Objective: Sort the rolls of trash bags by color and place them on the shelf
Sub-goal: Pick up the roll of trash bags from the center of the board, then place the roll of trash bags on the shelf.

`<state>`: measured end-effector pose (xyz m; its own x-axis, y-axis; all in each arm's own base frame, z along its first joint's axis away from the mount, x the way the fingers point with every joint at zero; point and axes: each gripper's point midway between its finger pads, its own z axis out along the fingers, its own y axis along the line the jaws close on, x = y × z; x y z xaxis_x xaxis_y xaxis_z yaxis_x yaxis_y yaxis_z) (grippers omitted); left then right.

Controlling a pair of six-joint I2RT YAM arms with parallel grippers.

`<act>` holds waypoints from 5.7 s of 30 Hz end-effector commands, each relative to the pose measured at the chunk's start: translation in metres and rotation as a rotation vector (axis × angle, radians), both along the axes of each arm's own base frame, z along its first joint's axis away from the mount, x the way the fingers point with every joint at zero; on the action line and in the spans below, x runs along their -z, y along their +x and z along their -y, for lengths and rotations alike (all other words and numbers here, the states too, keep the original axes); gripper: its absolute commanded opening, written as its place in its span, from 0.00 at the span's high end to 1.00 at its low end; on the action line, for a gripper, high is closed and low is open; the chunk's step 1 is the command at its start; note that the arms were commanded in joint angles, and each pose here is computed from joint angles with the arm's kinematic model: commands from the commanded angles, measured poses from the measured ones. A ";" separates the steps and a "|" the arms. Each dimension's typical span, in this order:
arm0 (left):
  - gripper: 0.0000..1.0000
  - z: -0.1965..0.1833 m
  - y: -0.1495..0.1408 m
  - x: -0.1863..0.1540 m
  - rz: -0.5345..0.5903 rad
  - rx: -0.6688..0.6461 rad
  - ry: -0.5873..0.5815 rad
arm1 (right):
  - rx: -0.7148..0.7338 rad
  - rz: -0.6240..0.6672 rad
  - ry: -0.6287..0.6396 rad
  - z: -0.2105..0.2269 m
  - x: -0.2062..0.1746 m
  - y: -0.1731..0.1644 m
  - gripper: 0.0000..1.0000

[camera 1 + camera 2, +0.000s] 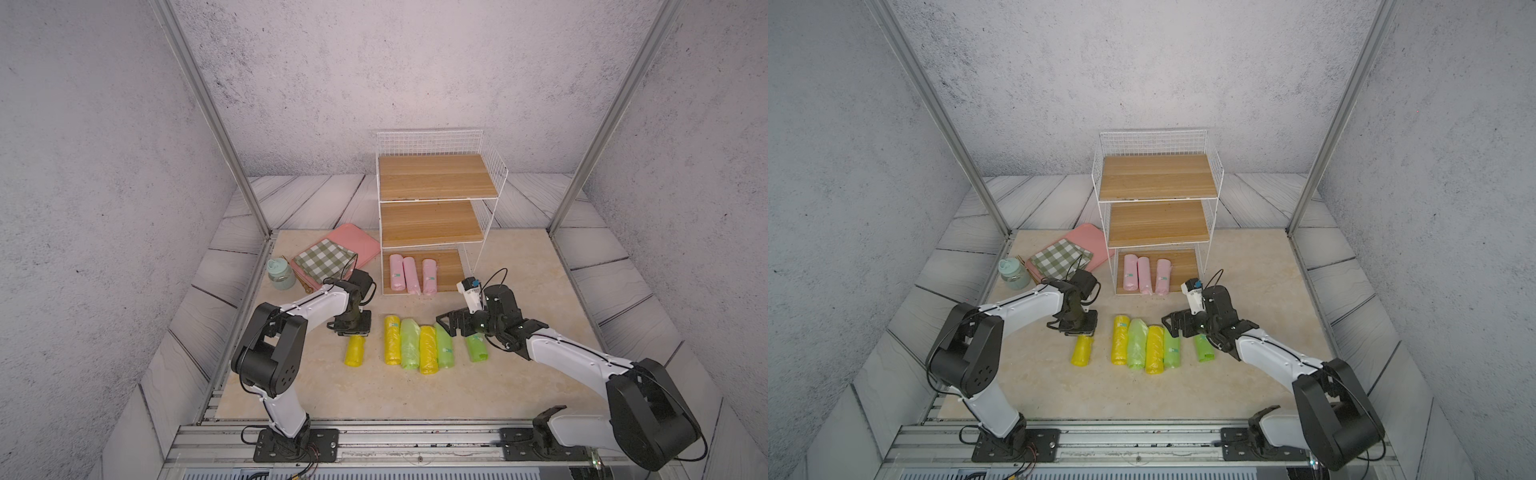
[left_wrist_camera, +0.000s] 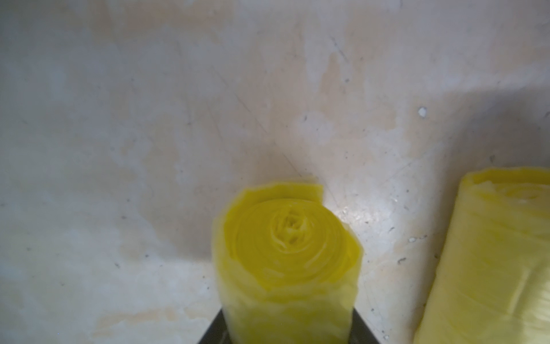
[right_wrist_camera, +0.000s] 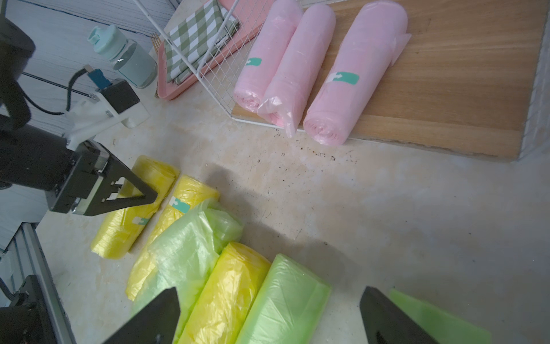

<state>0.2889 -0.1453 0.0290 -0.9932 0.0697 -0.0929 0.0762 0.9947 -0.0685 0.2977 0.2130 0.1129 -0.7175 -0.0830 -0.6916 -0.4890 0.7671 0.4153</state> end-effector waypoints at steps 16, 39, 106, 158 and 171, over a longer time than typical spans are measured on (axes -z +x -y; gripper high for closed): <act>1.00 0.012 0.010 -0.046 0.105 0.064 -0.086 | -0.072 -0.015 0.065 -0.014 -0.007 -0.008 0.01; 1.00 0.059 0.035 -0.193 0.530 0.238 -0.541 | -0.265 -0.036 0.328 -0.061 -0.063 -0.009 0.08; 0.94 0.114 0.045 -0.267 0.703 0.376 -0.991 | -0.558 0.174 0.596 -0.151 -0.152 -0.025 0.86; 0.03 0.062 0.025 -0.258 0.797 0.340 -0.674 | -0.193 -0.025 0.728 -0.122 -0.209 0.096 1.00; 0.03 0.050 0.029 -0.237 0.781 0.315 -0.572 | -0.117 -0.088 0.720 -0.131 -0.206 0.133 0.91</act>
